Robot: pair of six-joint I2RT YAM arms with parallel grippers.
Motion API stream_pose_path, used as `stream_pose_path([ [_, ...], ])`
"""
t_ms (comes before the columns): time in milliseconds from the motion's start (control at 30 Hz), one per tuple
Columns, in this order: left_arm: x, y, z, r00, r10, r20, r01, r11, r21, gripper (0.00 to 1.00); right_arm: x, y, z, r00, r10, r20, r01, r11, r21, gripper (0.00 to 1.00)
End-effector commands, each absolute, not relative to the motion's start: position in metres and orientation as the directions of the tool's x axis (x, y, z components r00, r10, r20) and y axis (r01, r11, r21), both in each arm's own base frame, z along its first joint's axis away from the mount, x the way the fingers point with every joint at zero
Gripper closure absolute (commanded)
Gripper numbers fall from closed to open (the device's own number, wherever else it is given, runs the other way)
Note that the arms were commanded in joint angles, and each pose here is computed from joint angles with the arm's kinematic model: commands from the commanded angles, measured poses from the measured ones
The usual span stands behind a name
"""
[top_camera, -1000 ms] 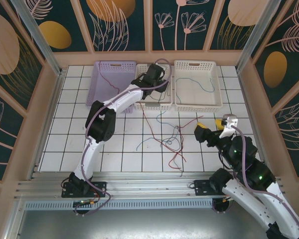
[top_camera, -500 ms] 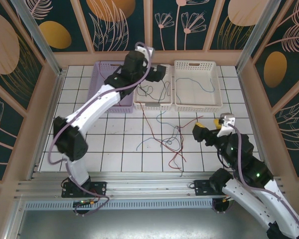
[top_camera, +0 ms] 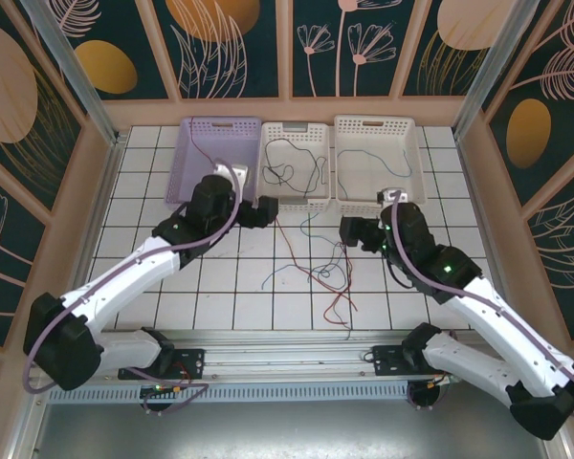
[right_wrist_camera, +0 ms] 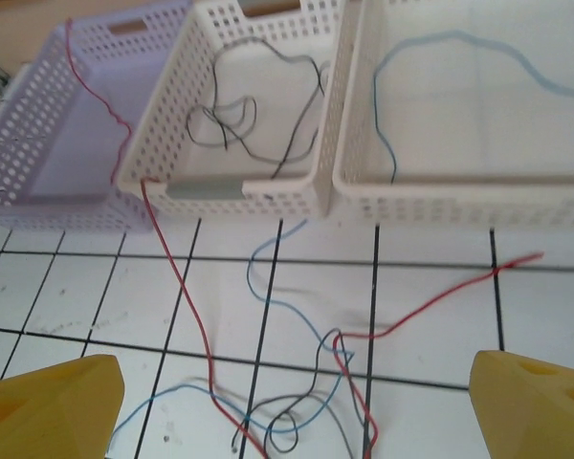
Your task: Untangle the cables
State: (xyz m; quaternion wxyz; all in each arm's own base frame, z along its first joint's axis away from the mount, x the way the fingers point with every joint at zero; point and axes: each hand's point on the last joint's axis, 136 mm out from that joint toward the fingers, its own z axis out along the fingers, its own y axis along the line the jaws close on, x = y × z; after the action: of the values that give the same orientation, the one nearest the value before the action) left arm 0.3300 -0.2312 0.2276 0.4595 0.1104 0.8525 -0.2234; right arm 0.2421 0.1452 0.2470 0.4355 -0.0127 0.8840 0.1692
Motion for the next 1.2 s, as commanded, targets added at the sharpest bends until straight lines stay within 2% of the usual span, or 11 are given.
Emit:
stream_pose_path([
  [0, 0.337, -0.228, 0.252, -0.474, -0.094, -0.876, 0.386, 0.872, -0.302, 0.01, 0.239, 0.152, 0.218, -0.699, 0.179, -0.692, -0.11, 0.93, 0.352, 0.07],
  [467, 0.341, -0.222, 0.239, -0.482, -0.095, -0.871, 0.341, 0.895, -0.286, 0.02, 0.241, 0.156, 0.086, -0.851, 0.138, -0.507, 0.026, 0.975, 0.222, 0.12],
  [767, 0.34, -0.229, 0.232, -0.516, -0.094, -0.851, 0.352, 0.883, -0.311, 0.01, 0.259, 0.164, 0.06, -0.858, 0.104, -0.503, 0.014, 0.984, 0.18, 0.26],
  [967, 0.342, -0.232, 0.228, -0.538, -0.085, -0.839, 0.349, 0.883, -0.314, 0.01, 0.266, 0.168, 0.048, -0.867, 0.083, -0.492, 0.009, 0.988, 0.151, 0.51],
  [1067, 0.342, -0.232, 0.23, -0.534, -0.088, -0.841, 0.348, 0.884, -0.313, 0.02, 0.268, 0.174, 0.044, -0.868, 0.075, -0.49, -0.009, 0.986, 0.167, 0.76],
  [1167, 0.342, -0.233, 0.231, -0.533, -0.089, -0.841, 0.352, 0.88, -0.317, 0.02, 0.27, 0.179, 0.047, -0.868, 0.068, -0.492, -0.023, 0.984, 0.177, 0.96],
])
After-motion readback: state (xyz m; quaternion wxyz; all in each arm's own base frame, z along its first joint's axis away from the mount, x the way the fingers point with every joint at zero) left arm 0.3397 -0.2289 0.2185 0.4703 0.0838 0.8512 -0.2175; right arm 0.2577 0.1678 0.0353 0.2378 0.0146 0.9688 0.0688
